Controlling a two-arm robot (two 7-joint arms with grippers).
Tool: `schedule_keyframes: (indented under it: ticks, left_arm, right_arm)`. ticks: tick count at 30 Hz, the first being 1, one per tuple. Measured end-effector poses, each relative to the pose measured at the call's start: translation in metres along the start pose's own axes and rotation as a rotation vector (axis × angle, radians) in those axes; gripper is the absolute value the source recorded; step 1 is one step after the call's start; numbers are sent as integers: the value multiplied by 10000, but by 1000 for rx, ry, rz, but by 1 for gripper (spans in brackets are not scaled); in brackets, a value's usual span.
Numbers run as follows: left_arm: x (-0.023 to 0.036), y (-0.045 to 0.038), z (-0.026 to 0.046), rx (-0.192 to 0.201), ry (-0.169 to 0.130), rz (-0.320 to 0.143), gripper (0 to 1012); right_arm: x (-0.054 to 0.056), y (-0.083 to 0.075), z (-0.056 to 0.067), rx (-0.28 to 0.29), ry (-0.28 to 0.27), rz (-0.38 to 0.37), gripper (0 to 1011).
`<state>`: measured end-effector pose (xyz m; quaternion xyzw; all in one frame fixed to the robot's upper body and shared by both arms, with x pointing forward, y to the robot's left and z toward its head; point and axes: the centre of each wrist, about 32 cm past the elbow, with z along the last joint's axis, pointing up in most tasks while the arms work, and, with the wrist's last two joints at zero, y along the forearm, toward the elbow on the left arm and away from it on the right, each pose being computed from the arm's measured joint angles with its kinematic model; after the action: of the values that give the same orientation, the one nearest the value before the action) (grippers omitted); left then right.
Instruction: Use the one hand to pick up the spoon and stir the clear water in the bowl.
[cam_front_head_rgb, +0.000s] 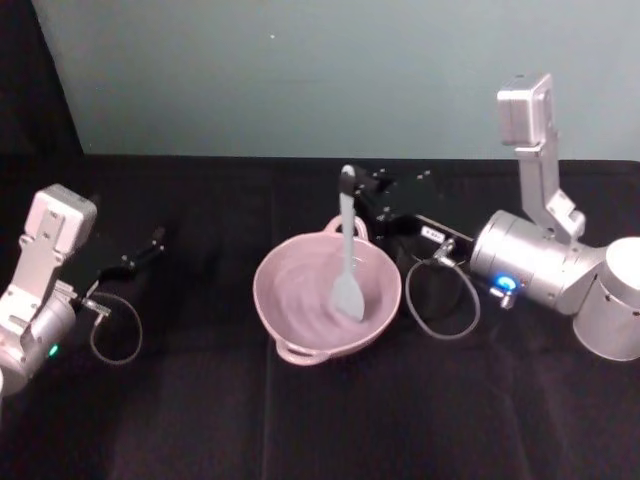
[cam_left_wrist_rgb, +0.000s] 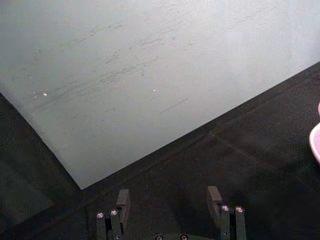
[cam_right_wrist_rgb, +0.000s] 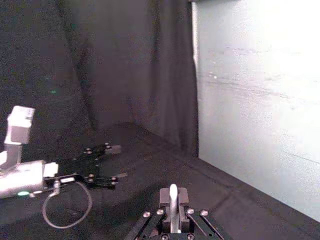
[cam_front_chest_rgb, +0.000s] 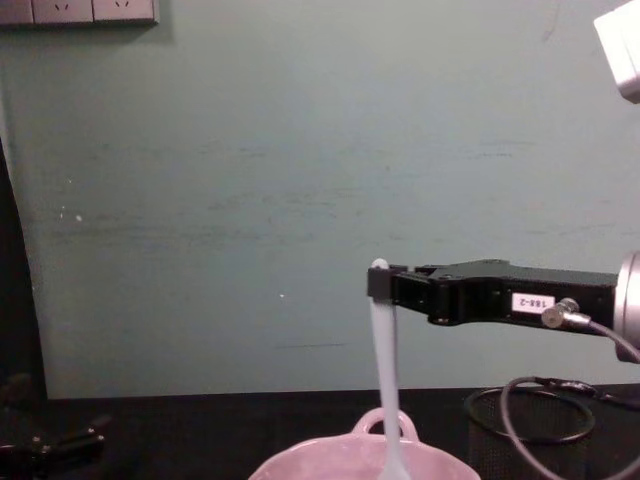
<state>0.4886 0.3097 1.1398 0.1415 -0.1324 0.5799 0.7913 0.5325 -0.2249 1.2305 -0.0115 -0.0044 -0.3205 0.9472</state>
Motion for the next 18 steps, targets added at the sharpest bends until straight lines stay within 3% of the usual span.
schedule_keyframes:
  ticks: [9,18]
  left_arm:
    - [0,0,0,0,0,0,1011]
    - [0,0,0,0,0,0,1011]
  right_arm:
    - [-119,187,-6,12,8,65,97]
    - [-62,513,-4,12,10,110,98]
